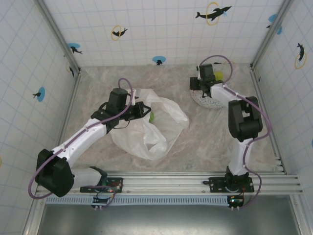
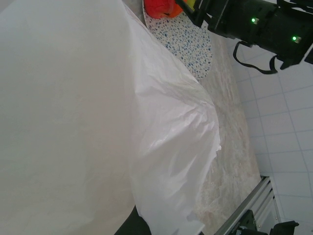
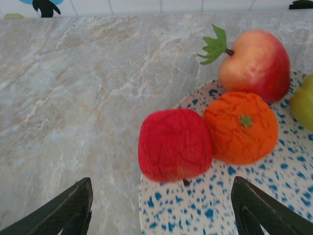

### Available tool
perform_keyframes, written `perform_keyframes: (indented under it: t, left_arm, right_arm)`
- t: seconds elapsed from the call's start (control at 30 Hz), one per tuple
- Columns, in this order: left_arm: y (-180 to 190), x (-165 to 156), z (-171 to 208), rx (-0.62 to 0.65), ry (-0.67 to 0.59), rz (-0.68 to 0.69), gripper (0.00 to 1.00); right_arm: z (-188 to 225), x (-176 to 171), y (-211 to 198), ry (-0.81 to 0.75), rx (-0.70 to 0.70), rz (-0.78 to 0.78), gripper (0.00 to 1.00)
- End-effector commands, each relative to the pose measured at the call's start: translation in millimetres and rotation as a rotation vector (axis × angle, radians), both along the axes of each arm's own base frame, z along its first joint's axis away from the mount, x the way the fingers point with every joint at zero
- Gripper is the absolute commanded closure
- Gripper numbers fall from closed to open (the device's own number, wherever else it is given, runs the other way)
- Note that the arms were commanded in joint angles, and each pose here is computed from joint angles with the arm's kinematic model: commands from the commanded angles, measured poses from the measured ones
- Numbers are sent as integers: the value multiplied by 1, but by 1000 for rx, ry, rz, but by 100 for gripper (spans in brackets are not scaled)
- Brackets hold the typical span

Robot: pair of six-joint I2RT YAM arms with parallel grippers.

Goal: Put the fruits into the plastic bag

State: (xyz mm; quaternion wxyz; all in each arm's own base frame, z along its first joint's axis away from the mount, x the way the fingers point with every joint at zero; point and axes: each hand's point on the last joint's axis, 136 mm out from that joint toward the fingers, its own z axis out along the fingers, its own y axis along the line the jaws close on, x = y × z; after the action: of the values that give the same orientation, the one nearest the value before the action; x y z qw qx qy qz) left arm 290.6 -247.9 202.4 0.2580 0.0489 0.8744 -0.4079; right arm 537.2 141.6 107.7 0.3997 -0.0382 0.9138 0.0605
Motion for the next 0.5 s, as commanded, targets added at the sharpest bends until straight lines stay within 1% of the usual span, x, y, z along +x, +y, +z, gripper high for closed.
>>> perform_keyframes:
  t: [0.0,0.23,0.47]
  left_arm:
    - [-1,8,10,-6,-20,10,100]
    - [-1,8,8,-2,-13,6,100]
    - [-2,7,6,1,-10,0,100]
  right_arm:
    - [11,24,2,-53,4,-11,25]
    - [-1,47,0,-61,-49,-11,27]
    - [-13,59,3,-47,-64,2,28]
